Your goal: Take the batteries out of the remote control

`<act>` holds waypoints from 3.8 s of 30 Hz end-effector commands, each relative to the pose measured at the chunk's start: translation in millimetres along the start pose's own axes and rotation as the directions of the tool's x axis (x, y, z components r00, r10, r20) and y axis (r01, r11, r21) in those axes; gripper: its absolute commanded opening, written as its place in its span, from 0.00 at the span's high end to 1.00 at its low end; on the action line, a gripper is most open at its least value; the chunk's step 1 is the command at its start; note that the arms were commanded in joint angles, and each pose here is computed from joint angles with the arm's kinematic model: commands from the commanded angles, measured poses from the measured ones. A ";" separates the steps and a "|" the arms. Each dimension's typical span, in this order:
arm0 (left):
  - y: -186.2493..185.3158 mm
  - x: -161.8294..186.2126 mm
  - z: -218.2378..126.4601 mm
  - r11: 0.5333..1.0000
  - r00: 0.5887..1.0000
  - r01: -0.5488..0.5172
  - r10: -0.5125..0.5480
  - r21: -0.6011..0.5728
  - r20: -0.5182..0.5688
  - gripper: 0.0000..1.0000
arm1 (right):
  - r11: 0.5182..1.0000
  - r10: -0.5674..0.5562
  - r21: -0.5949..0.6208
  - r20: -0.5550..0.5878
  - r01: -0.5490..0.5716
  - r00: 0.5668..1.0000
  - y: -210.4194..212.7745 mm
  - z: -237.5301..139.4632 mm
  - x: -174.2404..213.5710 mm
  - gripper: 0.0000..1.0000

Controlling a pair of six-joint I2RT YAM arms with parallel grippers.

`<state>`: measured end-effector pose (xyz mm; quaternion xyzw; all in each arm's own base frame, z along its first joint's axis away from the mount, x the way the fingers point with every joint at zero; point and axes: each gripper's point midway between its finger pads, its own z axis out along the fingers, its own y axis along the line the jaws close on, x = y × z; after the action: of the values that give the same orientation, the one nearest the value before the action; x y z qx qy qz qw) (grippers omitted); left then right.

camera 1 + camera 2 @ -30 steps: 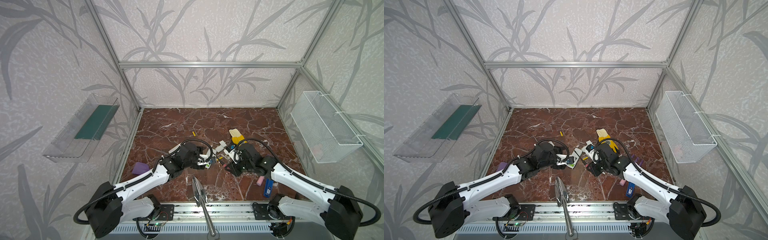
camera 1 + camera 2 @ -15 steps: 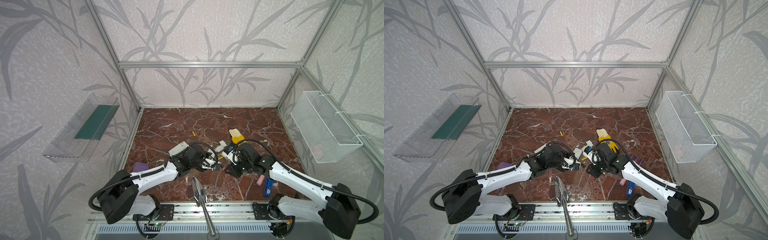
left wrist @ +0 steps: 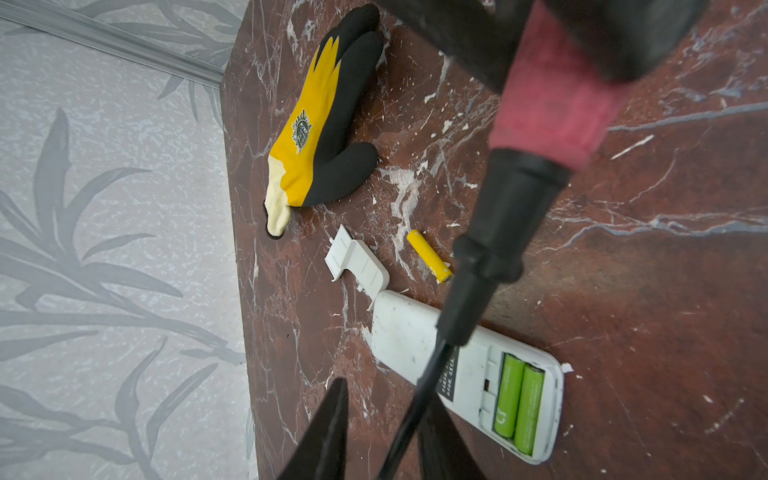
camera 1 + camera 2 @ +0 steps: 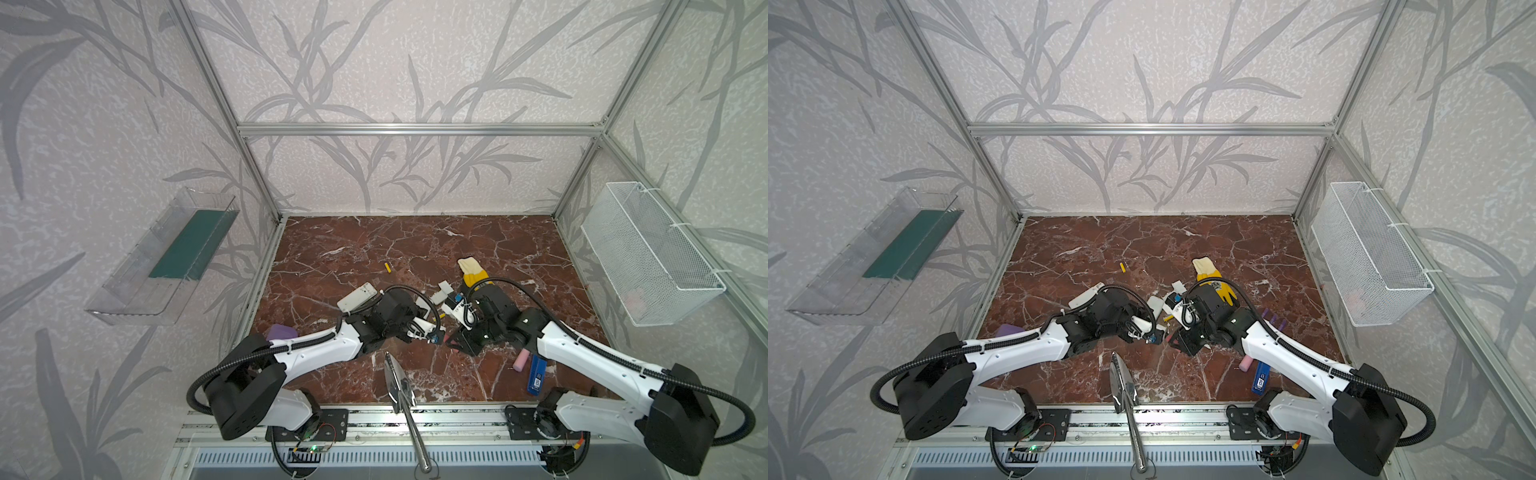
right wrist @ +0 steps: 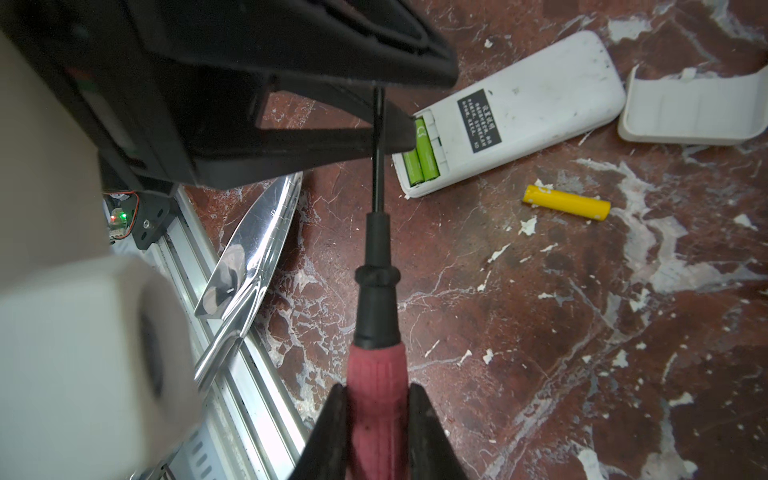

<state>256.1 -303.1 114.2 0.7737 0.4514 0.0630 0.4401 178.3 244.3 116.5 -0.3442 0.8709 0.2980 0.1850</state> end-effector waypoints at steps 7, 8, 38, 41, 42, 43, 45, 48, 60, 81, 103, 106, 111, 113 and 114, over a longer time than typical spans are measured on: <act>9.2 -2.6 4.3 0.999 0.999 -0.047 0.047 -0.027 -0.020 0.87 | 0.999 -0.022 -0.032 0.013 0.023 1.000 8.4 -1.8 -10.4 1.00; 8.5 -2.5 4.5 0.998 0.999 -0.049 0.048 -0.025 -0.022 0.89 | 0.999 -0.022 -0.032 0.013 0.023 1.000 8.3 -1.6 -10.5 1.00; -19.3 21.2 -26.3 0.982 0.992 0.047 -0.024 0.183 -0.125 1.00 | 0.908 -0.400 0.203 0.167 0.366 0.901 -3.8 -33.3 -36.4 0.46; -24.5 20.7 -30.9 0.971 0.992 0.073 -0.048 0.227 -0.115 1.00 | 0.870 -0.481 0.225 0.199 0.438 0.854 -0.2 -36.3 -42.0 0.46; -25.4 20.1 -31.9 0.968 0.992 0.081 -0.056 0.236 -0.111 1.00 | 0.859 -0.503 0.223 0.206 0.460 0.839 2.2 -37.0 -43.3 0.45; -25.6 20.0 -32.8 0.967 0.992 0.086 -0.062 0.239 -0.108 1.00 | 0.852 -0.518 0.217 0.212 0.477 0.828 5.2 -37.4 -44.3 0.46; -24.1 20.9 -32.9 0.969 0.992 0.094 -0.071 0.229 -0.107 1.00 | 0.841 -0.540 0.185 0.222 0.509 0.812 12.9 -37.3 -45.2 0.46; -20.6 22.1 -32.4 0.974 0.991 0.100 -0.080 0.205 -0.105 1.00 | 0.837 -0.547 0.129 0.228 0.532 0.806 23.2 -31.8 -42.6 0.46; -16.4 19.8 -40.2 0.970 0.990 0.135 -0.123 0.200 -0.072 1.00 | 0.830 -0.558 0.115 0.222 0.546 0.800 26.3 -7.1 -30.6 0.48; -17.7 15.6 -40.7 0.963 0.989 0.144 -0.135 0.227 -0.055 1.00 | 0.807 -0.591 0.142 0.228 0.574 0.774 27.9 -9.4 -38.2 0.65; 10.9 65.4 -55.8 0.927 0.911 0.373 -0.374 -0.039 -0.172 0.27 | 0.797 -0.598 0.222 0.159 0.562 0.785 9.5 -13.1 -26.9 1.00; 22.9 80.5 -70.7 0.880 0.870 0.447 -0.469 -0.161 -0.152 0.01 | 0.795 -0.599 0.231 0.162 0.561 0.784 8.8 -14.7 -24.6 1.00; 50.5 100.3 -86.4 0.730 0.756 0.585 -0.649 -0.353 -0.089 0.01 | 0.789 -0.606 0.240 0.162 0.565 0.778 7.0 -14.2 -20.4 1.00; 64.6 110.8 -90.6 0.630 0.672 0.649 -0.737 -0.426 -0.066 0.01 | 0.786 -0.610 0.244 0.154 0.568 0.777 6.5 -14.1 -19.5 1.00; 71.0 116.1 -91.1 0.576 0.624 0.679 -0.780 -0.455 -0.057 0.01 | 0.783 -0.613 0.248 0.147 0.571 0.777 6.0 -14.0 -19.4 1.00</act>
<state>300.9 -182.4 161.3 0.5124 0.7148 0.0667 0.4712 186.0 248.8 135.0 -0.5418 0.7232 0.1852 0.3862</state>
